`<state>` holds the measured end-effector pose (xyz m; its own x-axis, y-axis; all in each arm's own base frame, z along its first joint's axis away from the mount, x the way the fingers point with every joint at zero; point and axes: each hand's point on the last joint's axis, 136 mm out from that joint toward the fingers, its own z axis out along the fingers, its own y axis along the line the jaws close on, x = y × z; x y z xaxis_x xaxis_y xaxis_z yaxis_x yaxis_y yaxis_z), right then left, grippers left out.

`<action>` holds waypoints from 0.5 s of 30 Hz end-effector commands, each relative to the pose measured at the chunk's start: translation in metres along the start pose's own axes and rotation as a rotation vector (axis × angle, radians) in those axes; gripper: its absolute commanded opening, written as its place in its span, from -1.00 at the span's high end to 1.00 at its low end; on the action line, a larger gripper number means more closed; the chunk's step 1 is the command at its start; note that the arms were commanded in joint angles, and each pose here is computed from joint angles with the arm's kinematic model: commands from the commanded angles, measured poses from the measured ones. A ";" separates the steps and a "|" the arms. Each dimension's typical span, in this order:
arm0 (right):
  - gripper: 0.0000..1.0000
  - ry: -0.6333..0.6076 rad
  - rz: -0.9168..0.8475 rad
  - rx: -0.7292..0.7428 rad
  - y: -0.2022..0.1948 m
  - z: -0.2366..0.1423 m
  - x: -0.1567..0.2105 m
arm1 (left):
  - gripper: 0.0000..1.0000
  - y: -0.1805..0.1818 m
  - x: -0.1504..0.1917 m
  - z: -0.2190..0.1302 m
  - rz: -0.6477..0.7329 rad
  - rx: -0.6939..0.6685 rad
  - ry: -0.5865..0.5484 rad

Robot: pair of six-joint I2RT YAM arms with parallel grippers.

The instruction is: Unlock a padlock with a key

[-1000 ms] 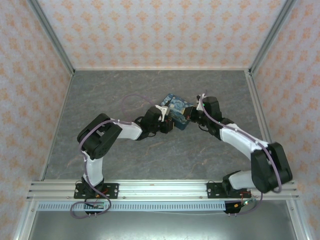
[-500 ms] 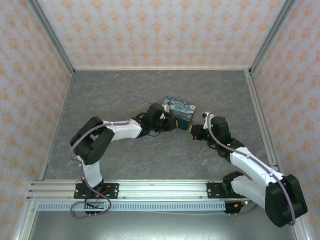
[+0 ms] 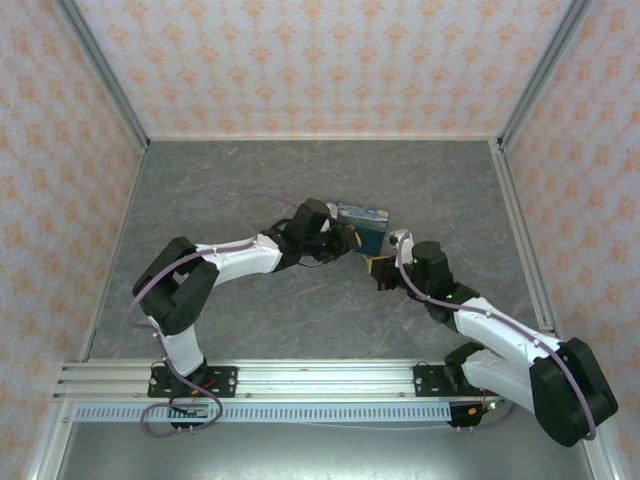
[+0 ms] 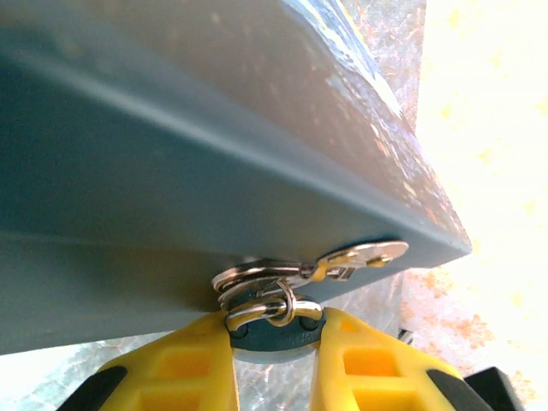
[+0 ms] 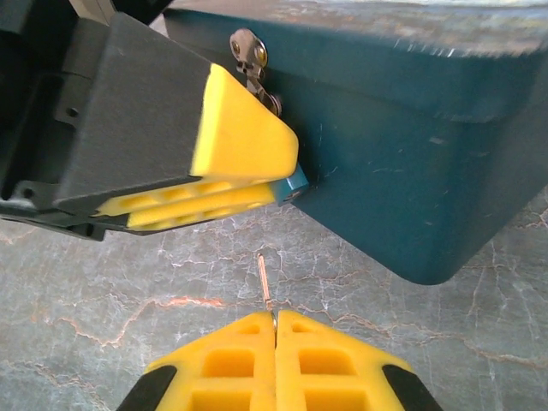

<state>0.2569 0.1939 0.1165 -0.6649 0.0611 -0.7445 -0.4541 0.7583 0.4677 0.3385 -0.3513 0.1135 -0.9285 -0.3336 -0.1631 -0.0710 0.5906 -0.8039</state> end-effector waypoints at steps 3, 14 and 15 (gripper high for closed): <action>1.00 -0.034 -0.078 -0.006 0.004 0.005 -0.011 | 0.83 -0.042 -0.004 -0.019 -0.003 0.086 -0.009; 1.00 -0.055 -0.095 0.025 -0.002 0.014 -0.020 | 0.81 -0.046 -0.004 -0.023 -0.017 0.092 -0.011; 1.00 -0.062 -0.094 0.022 -0.002 0.015 -0.021 | 0.81 -0.046 -0.004 -0.023 -0.017 0.091 -0.012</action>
<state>0.2643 0.1935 0.0978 -0.6619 0.0016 -0.7496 -0.4636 0.7849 0.4111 0.3344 -0.3508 0.1205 -0.9266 -0.3578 -0.1158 -0.1212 0.5756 -0.8087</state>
